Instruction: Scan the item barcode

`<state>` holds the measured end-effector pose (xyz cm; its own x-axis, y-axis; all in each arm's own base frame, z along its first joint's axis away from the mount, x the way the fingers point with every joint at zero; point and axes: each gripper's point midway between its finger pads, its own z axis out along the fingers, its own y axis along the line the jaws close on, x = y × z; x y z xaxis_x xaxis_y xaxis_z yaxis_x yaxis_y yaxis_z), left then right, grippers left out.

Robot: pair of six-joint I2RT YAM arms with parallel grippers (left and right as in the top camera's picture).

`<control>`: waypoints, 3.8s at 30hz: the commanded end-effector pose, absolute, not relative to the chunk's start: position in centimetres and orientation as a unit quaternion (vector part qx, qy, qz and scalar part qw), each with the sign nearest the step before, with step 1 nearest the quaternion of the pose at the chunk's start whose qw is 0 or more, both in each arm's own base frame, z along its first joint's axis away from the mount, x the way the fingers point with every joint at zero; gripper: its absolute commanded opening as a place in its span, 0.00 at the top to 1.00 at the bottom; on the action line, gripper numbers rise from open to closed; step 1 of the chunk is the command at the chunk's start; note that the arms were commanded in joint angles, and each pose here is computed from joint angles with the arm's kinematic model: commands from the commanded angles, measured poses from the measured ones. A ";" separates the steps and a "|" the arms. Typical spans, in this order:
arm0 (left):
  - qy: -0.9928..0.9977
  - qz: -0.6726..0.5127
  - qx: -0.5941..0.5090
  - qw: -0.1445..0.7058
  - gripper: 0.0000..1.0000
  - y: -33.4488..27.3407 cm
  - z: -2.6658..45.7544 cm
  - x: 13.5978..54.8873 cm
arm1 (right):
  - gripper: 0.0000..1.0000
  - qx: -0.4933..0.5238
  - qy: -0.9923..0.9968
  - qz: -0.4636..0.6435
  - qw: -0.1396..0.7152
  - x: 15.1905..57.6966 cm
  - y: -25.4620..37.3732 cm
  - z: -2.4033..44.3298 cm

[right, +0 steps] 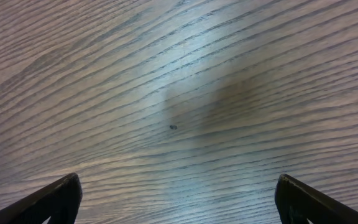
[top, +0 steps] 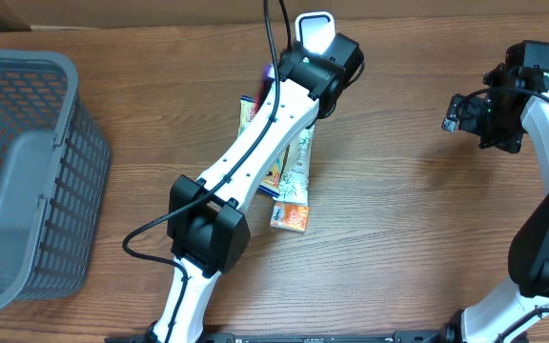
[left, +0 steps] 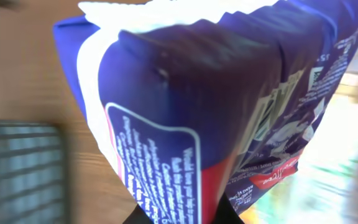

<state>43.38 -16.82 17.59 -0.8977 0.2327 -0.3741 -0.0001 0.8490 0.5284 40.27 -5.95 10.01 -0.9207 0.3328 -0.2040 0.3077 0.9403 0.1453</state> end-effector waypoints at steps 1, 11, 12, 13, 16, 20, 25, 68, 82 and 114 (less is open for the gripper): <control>0.871 0.390 0.048 0.294 0.96 -13.4 23.5 44.6 | 0.00 0.165 0.975 0.051 0.141 41.2 -6.3 11.7; 0.950 0.247 0.077 0.173 0.96 -17.2 17.8 40.6 | 0.00 0.165 0.975 0.051 0.141 41.2 -6.3 11.7; 0.954 0.239 0.079 0.162 0.96 -17.6 17.2 40.1 | 0.00 0.165 0.975 0.051 0.141 41.2 -6.3 11.7; 0.955 0.240 0.079 0.156 0.96 -17.8 16.7 39.7 | 0.00 0.164 0.975 0.051 0.141 41.2 -6.3 11.7; 0.952 0.257 0.084 0.143 0.96 -18.0 15.1 38.7 | 0.00 0.165 0.975 0.052 0.141 41.2 -6.3 11.7; 0.950 0.269 0.102 0.125 0.96 -18.3 13.0 37.6 | 0.00 0.165 0.975 0.051 0.141 41.2 -6.3 11.7; 0.950 0.265 0.117 0.118 0.96 -19.3 12.5 36.7 | 0.00 0.164 0.975 0.051 0.141 41.2 -6.3 11.7; 0.991 -0.061 -0.086 0.084 0.00 -13.8 21.1 42.2 | 0.00 0.152 0.968 0.114 0.162 42.5 -4.3 12.4; 0.989 -0.049 -0.134 0.030 0.00 -9.9 17.6 42.1 | 0.00 0.135 0.939 0.312 0.056 39.2 6.9 11.4; 0.989 -0.052 -0.134 0.035 0.00 -10.0 17.6 42.3 | 0.19 0.205 0.882 0.423 -0.016 33.9 16.5 2.3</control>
<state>42.47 -10.12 16.96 -0.9659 -0.2549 -0.0464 -0.2494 0.9633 -0.0996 33.94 16.19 2.88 -0.9382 0.2970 0.1779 0.3182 0.5377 0.7808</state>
